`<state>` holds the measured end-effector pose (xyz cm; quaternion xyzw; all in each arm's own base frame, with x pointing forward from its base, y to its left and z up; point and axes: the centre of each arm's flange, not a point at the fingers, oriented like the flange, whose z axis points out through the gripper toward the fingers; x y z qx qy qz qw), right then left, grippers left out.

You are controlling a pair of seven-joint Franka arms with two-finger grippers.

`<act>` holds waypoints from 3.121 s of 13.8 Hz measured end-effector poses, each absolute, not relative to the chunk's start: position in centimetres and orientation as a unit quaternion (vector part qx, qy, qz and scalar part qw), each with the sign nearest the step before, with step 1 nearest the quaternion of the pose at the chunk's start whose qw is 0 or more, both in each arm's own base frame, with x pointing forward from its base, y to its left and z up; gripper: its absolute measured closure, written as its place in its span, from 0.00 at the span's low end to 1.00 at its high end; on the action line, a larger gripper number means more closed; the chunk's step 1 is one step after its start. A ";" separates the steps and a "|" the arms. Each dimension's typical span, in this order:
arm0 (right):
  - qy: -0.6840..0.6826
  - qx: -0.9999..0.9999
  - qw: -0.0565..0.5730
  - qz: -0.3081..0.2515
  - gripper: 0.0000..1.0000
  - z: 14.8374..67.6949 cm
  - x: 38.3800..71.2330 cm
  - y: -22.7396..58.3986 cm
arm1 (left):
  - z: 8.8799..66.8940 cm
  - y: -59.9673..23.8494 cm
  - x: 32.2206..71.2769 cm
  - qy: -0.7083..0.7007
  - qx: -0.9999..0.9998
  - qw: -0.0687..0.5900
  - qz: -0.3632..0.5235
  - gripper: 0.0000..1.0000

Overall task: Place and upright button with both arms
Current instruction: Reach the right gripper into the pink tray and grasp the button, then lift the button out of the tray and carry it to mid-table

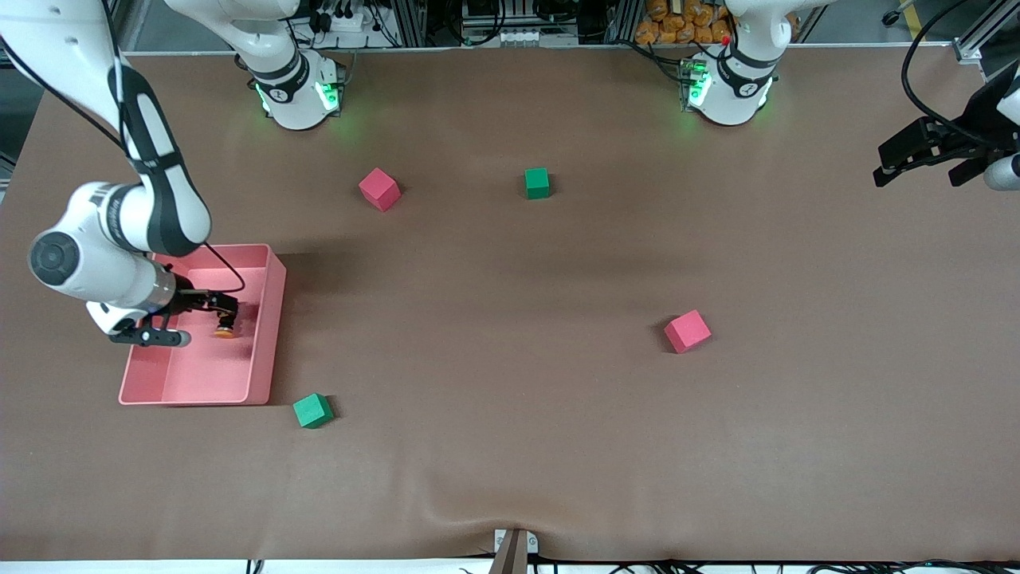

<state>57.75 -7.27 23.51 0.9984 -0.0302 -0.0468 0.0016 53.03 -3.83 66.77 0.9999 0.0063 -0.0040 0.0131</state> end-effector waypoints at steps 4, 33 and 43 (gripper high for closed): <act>-0.029 0.999 0.004 -0.046 0.00 20.6 57.8 -7.5 | 66.7 -3.6 53.1 0.008 1.000 0.013 -0.005 0.00; -0.057 0.988 -0.102 -0.097 0.68 41.4 66.5 18.1 | 65.0 -3.5 53.4 0.009 1.000 0.014 -0.024 0.00; 0.003 0.990 -0.140 0.006 0.68 23.3 55.1 53.4 | 65.1 -3.0 53.2 0.009 0.999 0.013 -0.028 0.00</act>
